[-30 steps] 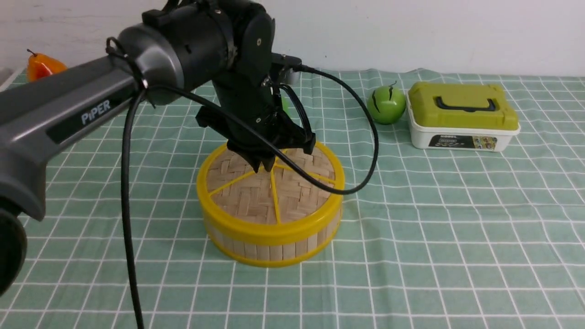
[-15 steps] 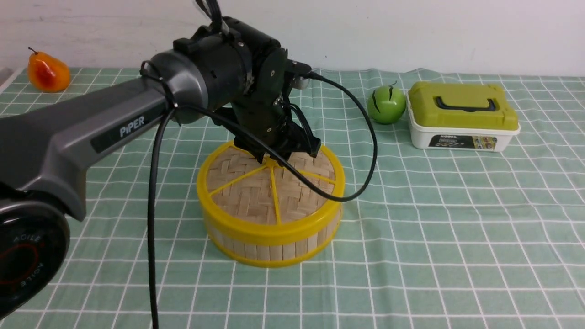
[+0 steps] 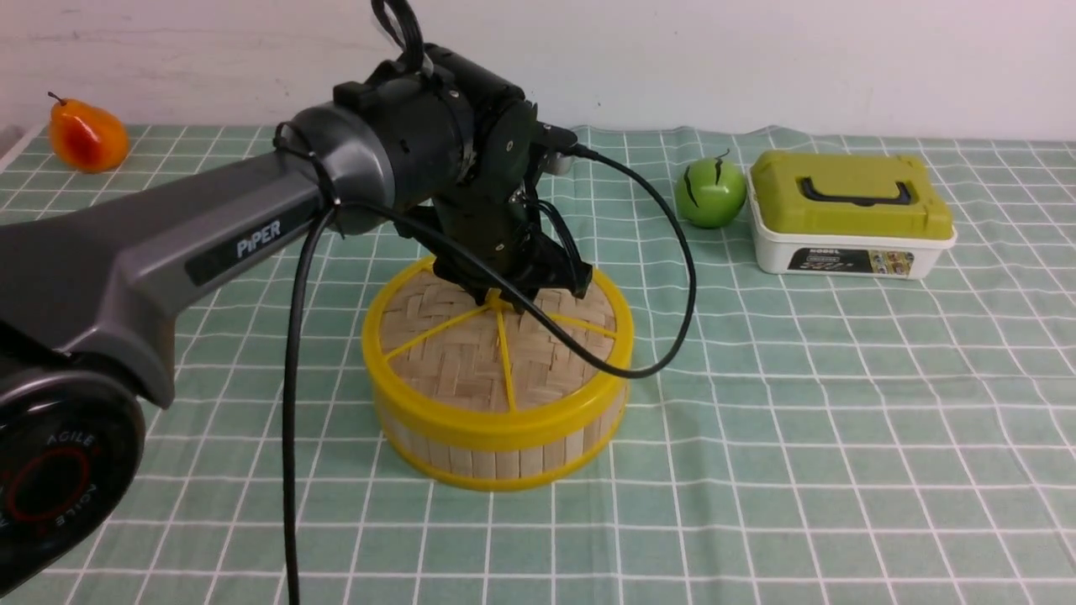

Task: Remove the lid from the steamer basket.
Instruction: Use the left arm to lift the lid of the steamer

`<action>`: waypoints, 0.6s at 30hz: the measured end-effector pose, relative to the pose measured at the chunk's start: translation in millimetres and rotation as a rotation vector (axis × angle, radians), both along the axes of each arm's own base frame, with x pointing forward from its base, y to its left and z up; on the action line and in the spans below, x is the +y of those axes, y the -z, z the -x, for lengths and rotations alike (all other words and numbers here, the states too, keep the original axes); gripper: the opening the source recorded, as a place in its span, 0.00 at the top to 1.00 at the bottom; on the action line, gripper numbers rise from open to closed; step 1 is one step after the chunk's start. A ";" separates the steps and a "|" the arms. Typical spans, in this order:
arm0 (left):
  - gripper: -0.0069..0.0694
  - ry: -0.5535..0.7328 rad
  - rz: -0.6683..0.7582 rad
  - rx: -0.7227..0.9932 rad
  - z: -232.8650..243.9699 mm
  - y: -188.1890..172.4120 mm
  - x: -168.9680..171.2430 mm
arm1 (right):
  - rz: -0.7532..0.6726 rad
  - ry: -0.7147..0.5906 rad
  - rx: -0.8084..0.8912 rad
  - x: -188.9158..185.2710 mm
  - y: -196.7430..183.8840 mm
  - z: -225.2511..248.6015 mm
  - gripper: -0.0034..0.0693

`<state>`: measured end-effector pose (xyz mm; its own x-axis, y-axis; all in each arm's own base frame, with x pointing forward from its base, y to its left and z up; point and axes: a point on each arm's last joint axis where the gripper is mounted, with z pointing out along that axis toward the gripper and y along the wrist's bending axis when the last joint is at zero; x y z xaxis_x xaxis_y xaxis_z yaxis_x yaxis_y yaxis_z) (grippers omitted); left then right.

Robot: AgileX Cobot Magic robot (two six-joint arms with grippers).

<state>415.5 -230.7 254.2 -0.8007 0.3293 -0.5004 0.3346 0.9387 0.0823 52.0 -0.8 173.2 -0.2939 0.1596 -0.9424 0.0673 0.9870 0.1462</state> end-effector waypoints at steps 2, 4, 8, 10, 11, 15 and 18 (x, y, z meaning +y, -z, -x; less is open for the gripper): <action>0.52 -0.003 -0.020 0.011 1.4 -0.1 1.6 | 0.000 0.000 0.000 0.0 0.0 0.0 0.62; 0.52 -0.004 -0.042 0.012 1.5 0.1 3.3 | 0.000 0.000 0.000 0.0 0.0 0.0 0.62; 0.52 -0.004 -0.058 0.013 1.7 -0.6 4.3 | 0.000 0.000 0.000 0.0 0.0 0.0 0.62; 0.51 -0.004 -0.059 0.012 1.8 -1.0 4.4 | 0.000 0.000 0.000 0.0 0.0 0.0 0.62; 0.51 -0.004 -0.059 0.012 1.8 -1.0 4.4 | 0.000 0.000 0.000 0.0 0.0 0.0 0.62; 0.51 -0.004 -0.060 0.011 1.6 -0.6 4.4 | 0.000 0.000 0.000 0.0 0.0 0.0 0.62; 0.51 -0.003 -0.061 0.012 1.3 0.2 4.2 | 0.000 0.000 0.000 0.0 0.0 0.0 0.62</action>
<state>414.2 -226.4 254.1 -0.8076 0.3561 -0.4700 0.3328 0.9333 0.1352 52.0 -0.8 173.2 -0.2939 0.1596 -0.9424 0.0673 0.9870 0.1462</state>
